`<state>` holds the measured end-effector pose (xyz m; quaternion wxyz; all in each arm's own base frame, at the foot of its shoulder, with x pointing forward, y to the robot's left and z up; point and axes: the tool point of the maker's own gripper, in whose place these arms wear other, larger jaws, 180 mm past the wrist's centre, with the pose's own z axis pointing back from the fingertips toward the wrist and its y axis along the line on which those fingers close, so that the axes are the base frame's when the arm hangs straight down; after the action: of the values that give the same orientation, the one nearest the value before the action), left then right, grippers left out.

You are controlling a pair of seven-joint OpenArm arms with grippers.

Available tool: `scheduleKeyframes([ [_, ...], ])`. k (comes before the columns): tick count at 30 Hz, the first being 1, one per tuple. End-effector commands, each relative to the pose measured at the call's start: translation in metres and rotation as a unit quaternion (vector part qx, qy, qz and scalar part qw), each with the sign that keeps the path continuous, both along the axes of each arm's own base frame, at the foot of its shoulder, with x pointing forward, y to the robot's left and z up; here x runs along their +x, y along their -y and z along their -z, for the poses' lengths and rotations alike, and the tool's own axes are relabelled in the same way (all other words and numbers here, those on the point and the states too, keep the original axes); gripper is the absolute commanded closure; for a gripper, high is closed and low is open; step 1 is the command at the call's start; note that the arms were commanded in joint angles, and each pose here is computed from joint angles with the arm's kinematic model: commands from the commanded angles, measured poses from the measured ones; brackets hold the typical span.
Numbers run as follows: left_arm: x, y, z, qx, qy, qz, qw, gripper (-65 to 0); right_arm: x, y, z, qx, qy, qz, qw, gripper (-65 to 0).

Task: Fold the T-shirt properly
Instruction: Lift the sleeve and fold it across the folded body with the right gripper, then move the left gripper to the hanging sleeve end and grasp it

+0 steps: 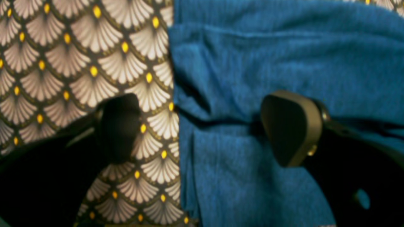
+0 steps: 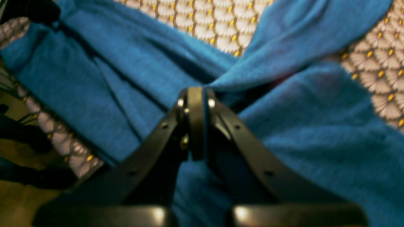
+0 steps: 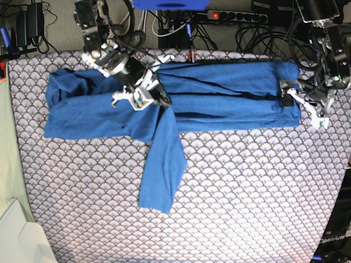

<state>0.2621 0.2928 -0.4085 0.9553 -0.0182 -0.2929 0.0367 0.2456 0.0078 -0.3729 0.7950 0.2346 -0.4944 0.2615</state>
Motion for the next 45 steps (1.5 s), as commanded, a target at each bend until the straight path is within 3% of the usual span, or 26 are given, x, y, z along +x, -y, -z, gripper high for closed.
scheduleKeyframes([
  [1, 0.011, -0.007, -0.016, 0.012, 0.025, 0.003, 1.000, -63.1, 0.003, -0.010, -0.014, 0.024, 0.020, -0.006, 0.9995, 0.0],
  [22, 0.017, -0.004, -0.028, 0.018, 0.043, 0.011, 0.999, -63.1, -0.008, -0.017, 0.002, 0.020, -0.007, -0.022, 0.9995, 0.0],
  [24, 0.020, -0.002, -0.034, 0.022, 0.051, 0.015, 0.998, -63.2, -0.009, -0.018, 0.005, 0.020, -0.011, -0.022, 0.9995, -2.9],
  [29, 0.027, 0.000, -0.050, 0.034, 0.073, 0.022, 0.997, -63.2, -0.014, -0.016, 0.015, 0.015, -0.025, -0.023, 0.9993, -19.2],
  [32, 0.032, 0.003, -0.060, 0.039, 0.088, 0.029, 0.995, -63.3, -0.022, -0.017, 0.017, 0.018, -0.031, -0.023, 0.9991, -25.6],
  [39, 0.065, 0.016, -0.107, 0.046, 0.163, 0.045, 0.985, -63.3, -0.026, -0.020, 0.005, 0.026, -0.020, -0.025, 0.9992, -27.3],
  [42, 0.092, 0.030, -0.131, 0.025, 0.208, 0.040, 0.977, -63.3, -0.025, -0.016, -0.006, 0.025, -0.007, -0.019, 0.9995, -27.3],
  [45, 0.123, 0.071, -0.150, 0.004, 0.240, 0.079, 0.968, -63.3, -0.021, 0.001, -0.016, 0.015, 0.010, -0.003, 0.9998, -27.3],
])
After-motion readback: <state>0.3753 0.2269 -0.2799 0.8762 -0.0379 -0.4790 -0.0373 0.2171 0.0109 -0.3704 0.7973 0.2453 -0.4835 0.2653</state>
